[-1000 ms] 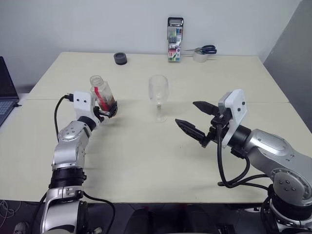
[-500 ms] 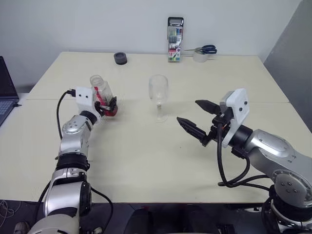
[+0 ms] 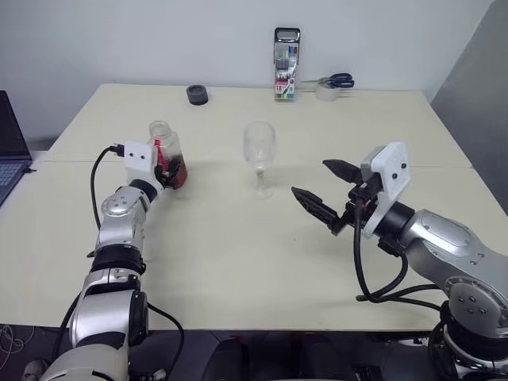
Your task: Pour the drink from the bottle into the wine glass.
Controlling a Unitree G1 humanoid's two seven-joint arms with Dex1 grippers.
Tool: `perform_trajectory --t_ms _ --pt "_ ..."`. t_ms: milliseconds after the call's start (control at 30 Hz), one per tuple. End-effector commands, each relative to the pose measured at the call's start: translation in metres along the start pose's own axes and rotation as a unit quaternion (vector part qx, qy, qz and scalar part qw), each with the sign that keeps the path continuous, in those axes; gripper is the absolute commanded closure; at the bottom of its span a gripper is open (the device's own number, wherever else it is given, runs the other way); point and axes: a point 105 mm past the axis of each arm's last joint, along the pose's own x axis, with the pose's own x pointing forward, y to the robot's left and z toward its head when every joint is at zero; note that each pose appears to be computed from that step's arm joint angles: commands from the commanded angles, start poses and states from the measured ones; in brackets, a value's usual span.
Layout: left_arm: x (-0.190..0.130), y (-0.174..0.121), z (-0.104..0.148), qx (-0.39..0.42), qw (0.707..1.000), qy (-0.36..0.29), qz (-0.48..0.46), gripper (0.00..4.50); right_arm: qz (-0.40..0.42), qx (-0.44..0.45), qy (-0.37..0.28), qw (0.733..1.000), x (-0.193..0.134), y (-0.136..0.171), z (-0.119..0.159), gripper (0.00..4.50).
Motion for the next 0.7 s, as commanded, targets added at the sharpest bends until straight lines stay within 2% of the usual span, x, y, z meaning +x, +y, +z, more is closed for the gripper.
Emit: perform_trajectory --t_ms 33,67,133,267,367,600,700 --pt "0.021 -0.02 0.075 0.074 0.992 -0.091 -0.041 2.81 -0.005 -0.045 -0.036 0.998 -0.002 0.0 0.014 0.0" --pt "0.028 -0.03 0.097 0.108 0.986 -0.112 -0.059 2.81 -0.01 -0.052 -0.045 0.998 -0.001 -0.004 0.016 0.0" --pt "0.033 -0.043 0.121 0.159 0.975 -0.135 -0.082 2.81 -0.015 -0.06 -0.057 0.996 0.001 -0.009 0.019 0.0" --pt "0.036 -0.056 0.143 0.224 0.954 -0.162 -0.114 2.81 -0.022 -0.064 -0.068 0.995 0.007 -0.018 0.018 0.0" --pt "0.034 -0.066 0.162 0.294 0.928 -0.187 -0.136 2.81 -0.026 -0.065 -0.079 0.994 0.011 -0.021 0.018 0.0" --pt "0.029 -0.066 0.177 0.404 0.881 -0.199 -0.144 2.81 -0.03 -0.065 -0.091 0.993 0.013 -0.019 0.018 0.0" --pt "0.028 -0.064 0.177 0.424 0.872 -0.195 -0.145 2.81 -0.03 -0.064 -0.094 0.993 0.013 -0.017 0.019 0.0"
